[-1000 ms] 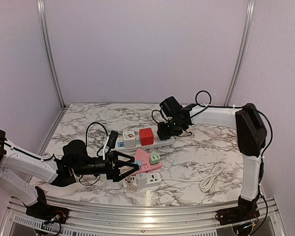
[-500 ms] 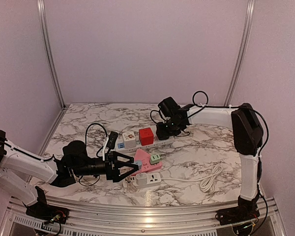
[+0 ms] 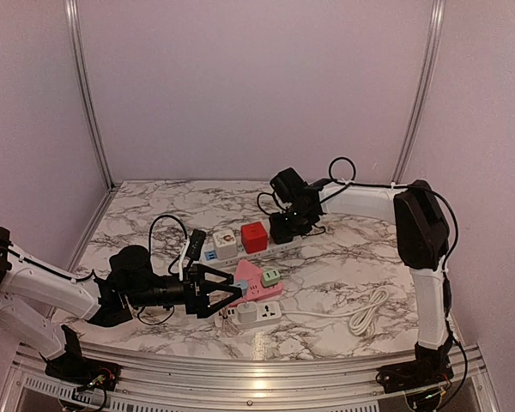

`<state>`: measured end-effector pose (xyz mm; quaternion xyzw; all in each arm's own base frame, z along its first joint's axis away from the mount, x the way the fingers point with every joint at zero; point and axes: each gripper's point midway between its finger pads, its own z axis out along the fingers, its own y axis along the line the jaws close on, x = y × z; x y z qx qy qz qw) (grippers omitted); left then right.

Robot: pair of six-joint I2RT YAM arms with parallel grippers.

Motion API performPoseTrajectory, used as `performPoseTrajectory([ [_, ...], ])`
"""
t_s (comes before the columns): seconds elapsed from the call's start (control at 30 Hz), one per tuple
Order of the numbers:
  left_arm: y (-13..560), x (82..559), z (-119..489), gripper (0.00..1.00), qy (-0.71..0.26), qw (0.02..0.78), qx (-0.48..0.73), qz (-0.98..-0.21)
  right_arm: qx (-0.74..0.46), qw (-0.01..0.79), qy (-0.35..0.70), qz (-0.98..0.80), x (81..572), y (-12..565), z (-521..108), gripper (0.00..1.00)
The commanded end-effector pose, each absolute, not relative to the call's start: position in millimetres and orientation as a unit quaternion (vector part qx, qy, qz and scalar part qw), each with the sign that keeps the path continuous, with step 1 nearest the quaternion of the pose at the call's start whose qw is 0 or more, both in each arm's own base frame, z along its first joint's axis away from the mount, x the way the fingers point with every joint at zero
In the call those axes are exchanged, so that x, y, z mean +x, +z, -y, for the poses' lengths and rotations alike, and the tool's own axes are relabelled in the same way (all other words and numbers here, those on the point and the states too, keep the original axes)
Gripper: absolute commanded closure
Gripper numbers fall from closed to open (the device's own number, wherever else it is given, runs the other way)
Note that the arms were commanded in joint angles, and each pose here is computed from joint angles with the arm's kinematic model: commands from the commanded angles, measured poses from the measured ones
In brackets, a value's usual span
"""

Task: Insert the plug
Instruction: Insert the plug into the socket slot.

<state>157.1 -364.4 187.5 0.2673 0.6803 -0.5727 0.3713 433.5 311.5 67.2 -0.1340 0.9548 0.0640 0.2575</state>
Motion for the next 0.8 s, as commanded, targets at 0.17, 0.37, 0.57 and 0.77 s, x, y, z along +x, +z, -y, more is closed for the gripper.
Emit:
performPoseTrajectory([
  [0.17, 184.6, 157.5, 357.5, 0.01, -0.563, 0.382, 0.27, -0.681, -0.164, 0.11, 0.002, -0.98, 390.6, -34.0, -286.9, 1.0],
  [0.37, 184.8, 157.0, 355.7, 0.01, -0.562, 0.385, 0.271, -0.68, -0.189, 0.058, -0.054, -0.979, 374.9, -62.4, -267.0, 1.0],
  [0.57, 185.8, 157.4, 354.8, 0.01, -0.561, 0.388, 0.27, -0.68, -0.216, 0.025, -0.087, -0.972, 360.8, -78.9, -261.3, 1.0],
  [0.77, 188.1, 156.4, 351.8, 0.01, -0.562, 0.39, 0.269, -0.678, -0.201, 0.033, -0.093, -0.975, 353.9, -79.8, -257.7, 1.0],
])
